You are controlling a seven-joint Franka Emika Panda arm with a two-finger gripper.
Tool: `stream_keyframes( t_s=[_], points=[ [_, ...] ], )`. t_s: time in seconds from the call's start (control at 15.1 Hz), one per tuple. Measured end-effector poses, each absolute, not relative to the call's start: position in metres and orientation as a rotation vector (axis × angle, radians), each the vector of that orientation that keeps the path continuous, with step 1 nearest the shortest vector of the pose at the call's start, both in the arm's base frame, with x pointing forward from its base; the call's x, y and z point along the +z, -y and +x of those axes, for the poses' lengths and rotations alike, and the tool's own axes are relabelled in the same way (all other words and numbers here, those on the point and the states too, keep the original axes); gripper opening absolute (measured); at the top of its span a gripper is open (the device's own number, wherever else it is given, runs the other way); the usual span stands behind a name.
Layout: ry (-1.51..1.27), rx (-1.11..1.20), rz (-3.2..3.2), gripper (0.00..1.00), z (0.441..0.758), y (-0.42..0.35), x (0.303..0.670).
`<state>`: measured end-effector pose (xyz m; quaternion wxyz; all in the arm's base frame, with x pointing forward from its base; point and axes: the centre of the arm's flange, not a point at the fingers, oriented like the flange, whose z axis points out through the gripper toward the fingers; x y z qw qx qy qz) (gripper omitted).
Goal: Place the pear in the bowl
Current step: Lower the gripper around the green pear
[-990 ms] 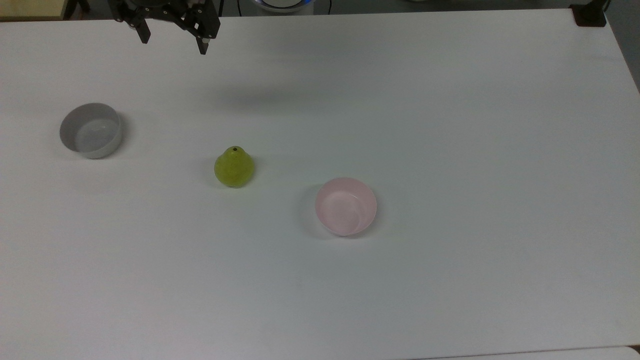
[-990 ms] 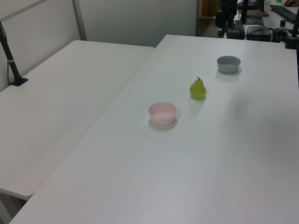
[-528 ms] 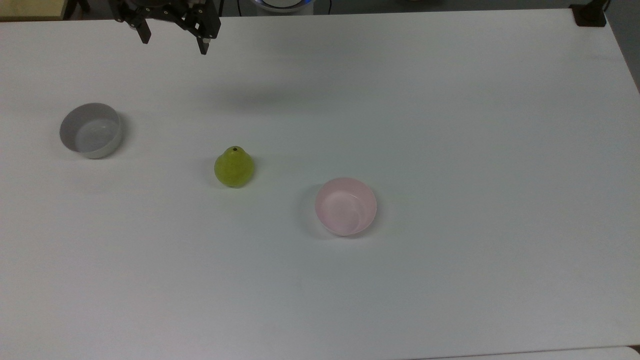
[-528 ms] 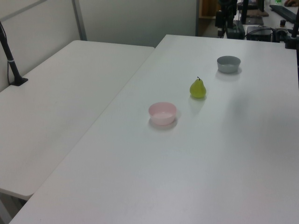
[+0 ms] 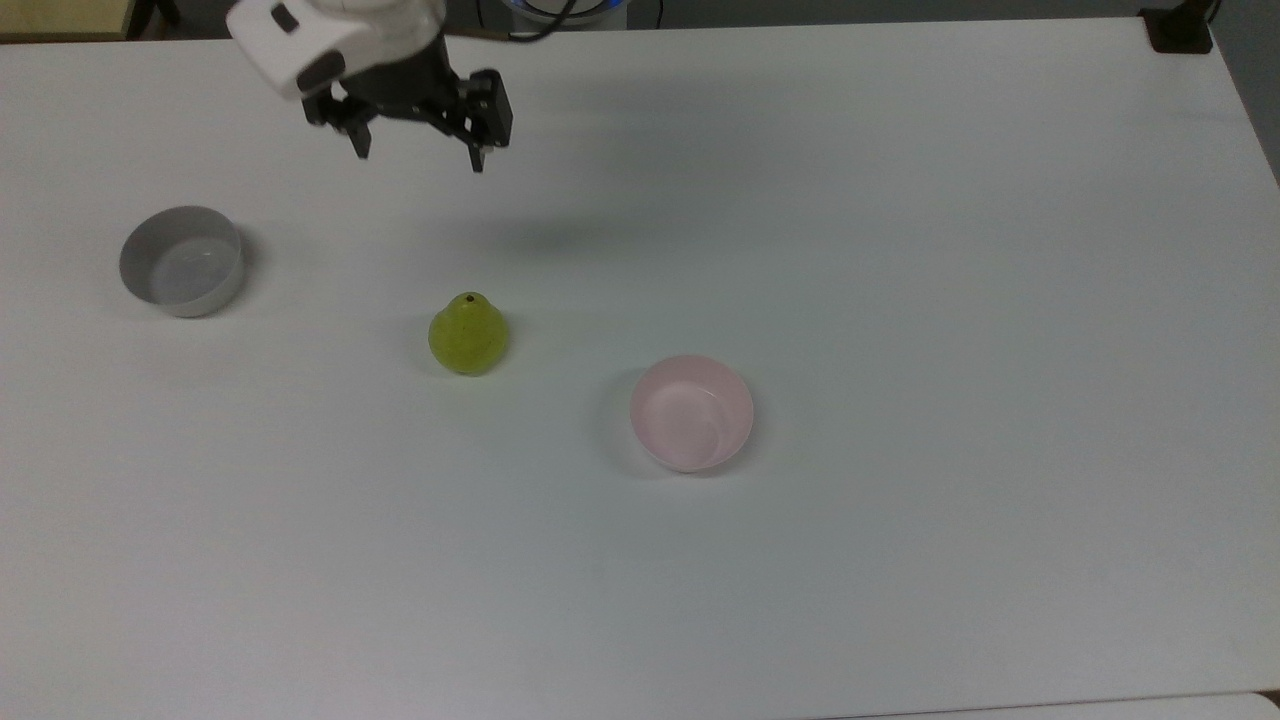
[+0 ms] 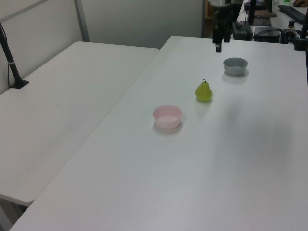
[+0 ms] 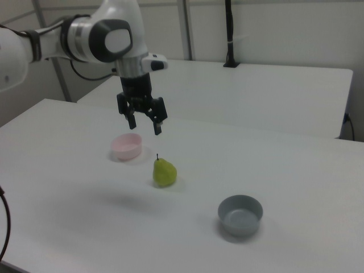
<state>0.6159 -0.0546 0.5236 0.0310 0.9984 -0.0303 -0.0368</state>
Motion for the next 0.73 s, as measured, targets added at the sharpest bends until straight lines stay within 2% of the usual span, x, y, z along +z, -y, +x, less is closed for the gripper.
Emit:
stream_keyframes(
  t_s=[0.33, 0.73],
  points=[
    [-0.074, -0.105, 3.054, 1.0, 0.651, 0.027, 0.46],
    [-0.179, -0.163, 3.007, 1.0, 0.671, 0.019, 0.391]
  ],
)
